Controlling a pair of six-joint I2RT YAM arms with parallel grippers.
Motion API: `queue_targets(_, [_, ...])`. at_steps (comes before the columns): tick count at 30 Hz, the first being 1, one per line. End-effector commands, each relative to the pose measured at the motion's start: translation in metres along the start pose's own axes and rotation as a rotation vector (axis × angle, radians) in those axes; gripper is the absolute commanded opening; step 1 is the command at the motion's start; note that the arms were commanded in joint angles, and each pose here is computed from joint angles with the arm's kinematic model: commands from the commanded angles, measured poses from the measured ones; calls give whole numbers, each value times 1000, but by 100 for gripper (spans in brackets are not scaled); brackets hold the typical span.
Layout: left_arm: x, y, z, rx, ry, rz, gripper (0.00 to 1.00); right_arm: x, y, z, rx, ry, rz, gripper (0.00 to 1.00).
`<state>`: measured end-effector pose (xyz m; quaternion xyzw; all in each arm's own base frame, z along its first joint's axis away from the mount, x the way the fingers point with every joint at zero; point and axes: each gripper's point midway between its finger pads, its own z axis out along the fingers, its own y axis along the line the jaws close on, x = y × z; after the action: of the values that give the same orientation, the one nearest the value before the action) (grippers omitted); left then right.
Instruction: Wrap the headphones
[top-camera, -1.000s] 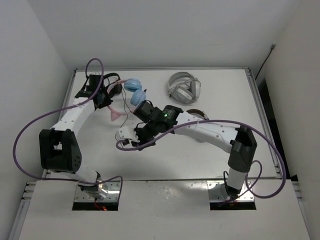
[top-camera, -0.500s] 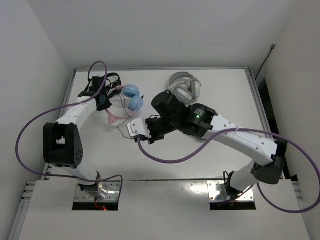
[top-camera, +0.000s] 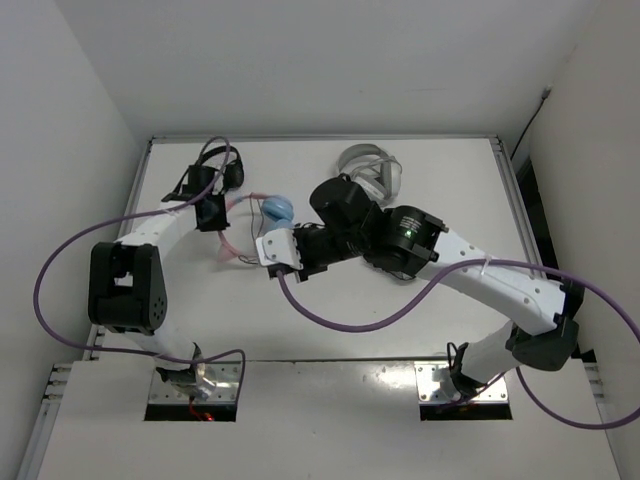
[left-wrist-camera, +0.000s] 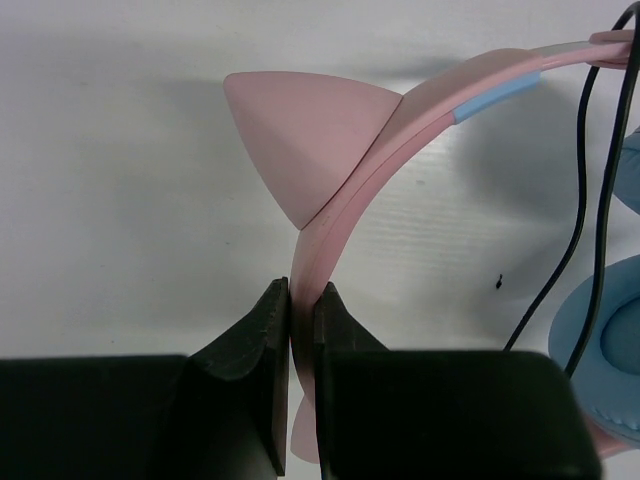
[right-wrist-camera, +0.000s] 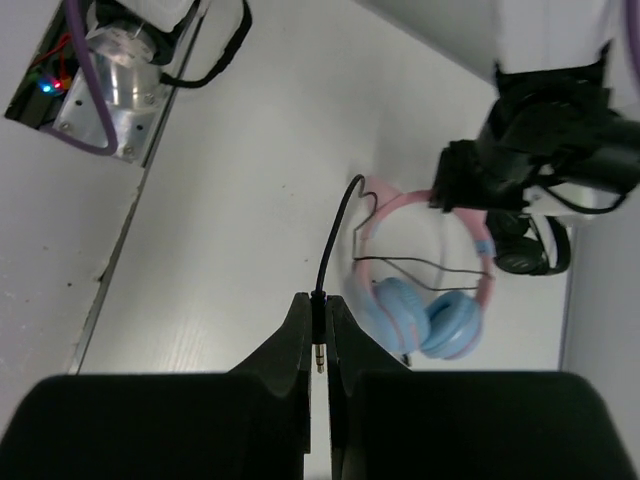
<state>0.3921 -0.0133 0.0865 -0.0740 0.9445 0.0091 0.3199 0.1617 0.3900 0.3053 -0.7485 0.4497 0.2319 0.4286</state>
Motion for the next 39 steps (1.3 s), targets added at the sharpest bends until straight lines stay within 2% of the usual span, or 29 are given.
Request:
queue_targets(1, [-13, -30, -11, 166, -86, 108, 0, -35, -38, -30, 148, -92, -37, 0])
queue_targets(7, [5, -37, -10, 205, -55, 175, 0, -36, -63, -40, 231, -90, -39, 0])
queue_targets(16, [14, -63, -47, 419, -140, 324, 0, 5, -118, -64, 385, -44, 29, 0])
queue_targets(20, [17, -69, -62, 477, -182, 388, 0, 36, -139, -72, 419, -34, 123, 0])
queue_targets(25, [25, -77, -84, 562, -213, 473, 0, 100, -177, -99, 495, 7, 294, 0])
queue_targets(28, [27, -80, -97, 600, -226, 495, 0, 115, -188, -107, 498, -13, 358, 0])
queue_targets(31, [35, -92, -113, 695, -220, 499, 0, 146, -195, -107, 496, -8, 456, 0])
queue_targets(39, [31, -103, -139, 778, -243, 488, 0, 193, -212, -91, 466, -46, 662, 0])
